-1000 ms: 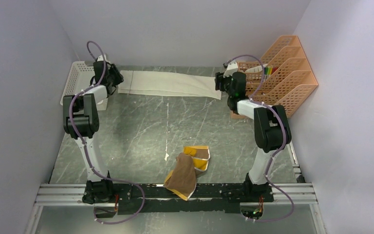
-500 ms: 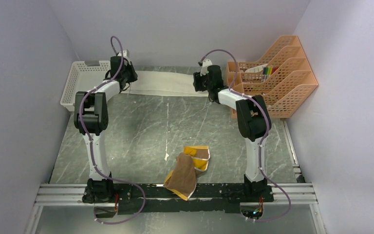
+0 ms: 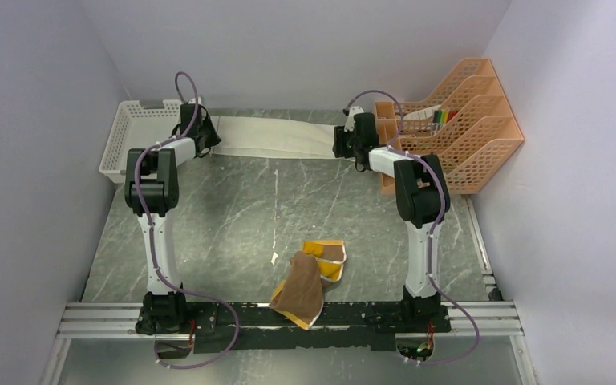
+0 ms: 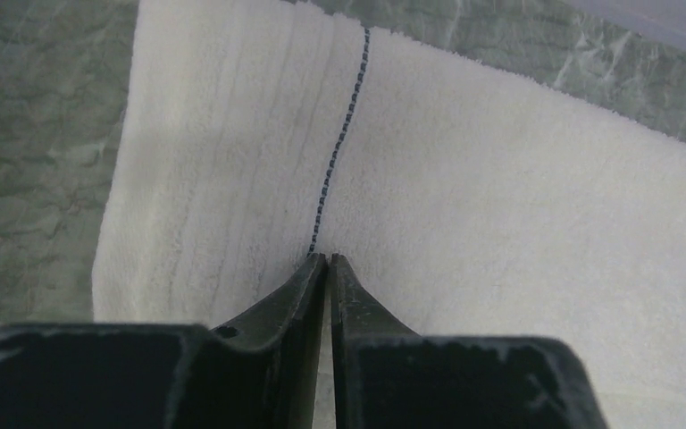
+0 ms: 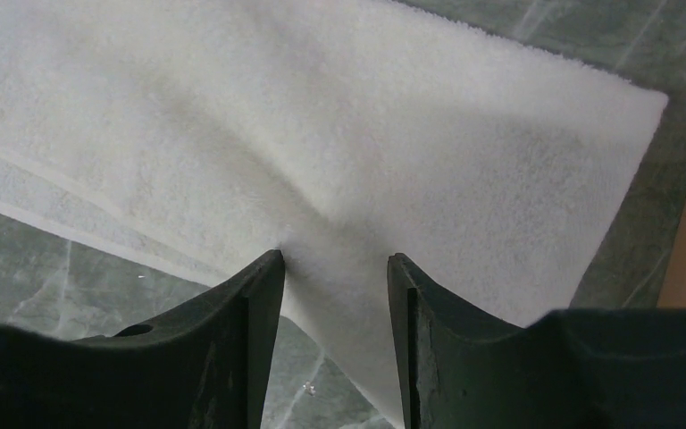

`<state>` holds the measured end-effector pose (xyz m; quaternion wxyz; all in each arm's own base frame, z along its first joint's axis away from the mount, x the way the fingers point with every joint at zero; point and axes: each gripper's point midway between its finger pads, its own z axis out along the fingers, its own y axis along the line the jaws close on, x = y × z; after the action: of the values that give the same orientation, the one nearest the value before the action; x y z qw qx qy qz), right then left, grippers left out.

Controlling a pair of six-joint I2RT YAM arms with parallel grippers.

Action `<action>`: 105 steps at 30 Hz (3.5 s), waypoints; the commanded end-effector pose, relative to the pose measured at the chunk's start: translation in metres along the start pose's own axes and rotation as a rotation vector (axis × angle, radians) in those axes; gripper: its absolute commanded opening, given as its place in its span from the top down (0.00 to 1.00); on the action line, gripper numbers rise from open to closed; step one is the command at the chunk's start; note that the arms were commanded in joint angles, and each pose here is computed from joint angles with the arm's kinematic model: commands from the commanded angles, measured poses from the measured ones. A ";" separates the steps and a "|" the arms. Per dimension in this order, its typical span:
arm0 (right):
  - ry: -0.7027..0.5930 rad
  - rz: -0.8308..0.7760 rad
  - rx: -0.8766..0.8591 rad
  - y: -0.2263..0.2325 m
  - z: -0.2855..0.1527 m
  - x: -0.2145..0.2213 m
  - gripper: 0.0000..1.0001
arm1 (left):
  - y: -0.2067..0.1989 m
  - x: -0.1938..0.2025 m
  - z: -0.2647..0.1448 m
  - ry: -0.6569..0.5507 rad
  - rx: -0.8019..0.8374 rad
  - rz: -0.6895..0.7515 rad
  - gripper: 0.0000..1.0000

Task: Roll the towels
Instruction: Fold the towel at the corner of the board.

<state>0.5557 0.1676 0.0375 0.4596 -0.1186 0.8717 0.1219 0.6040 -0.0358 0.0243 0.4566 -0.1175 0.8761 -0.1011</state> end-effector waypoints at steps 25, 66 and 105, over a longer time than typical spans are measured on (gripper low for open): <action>0.006 0.078 -0.043 -0.047 0.023 -0.029 0.35 | 0.032 0.080 -0.063 0.266 -0.051 -0.102 0.79; -0.156 0.109 -0.225 0.003 -0.056 -0.064 0.25 | 0.092 -0.016 -0.018 0.161 -0.191 0.026 0.58; -0.220 0.056 -0.203 0.007 -0.098 -0.088 0.24 | 0.030 -0.119 -0.095 -0.036 -0.200 0.162 0.93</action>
<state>0.5274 0.1538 0.1439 0.5127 -0.1178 0.8156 0.2411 0.5857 0.0186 0.1041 0.4250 -0.0948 0.9001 -0.0150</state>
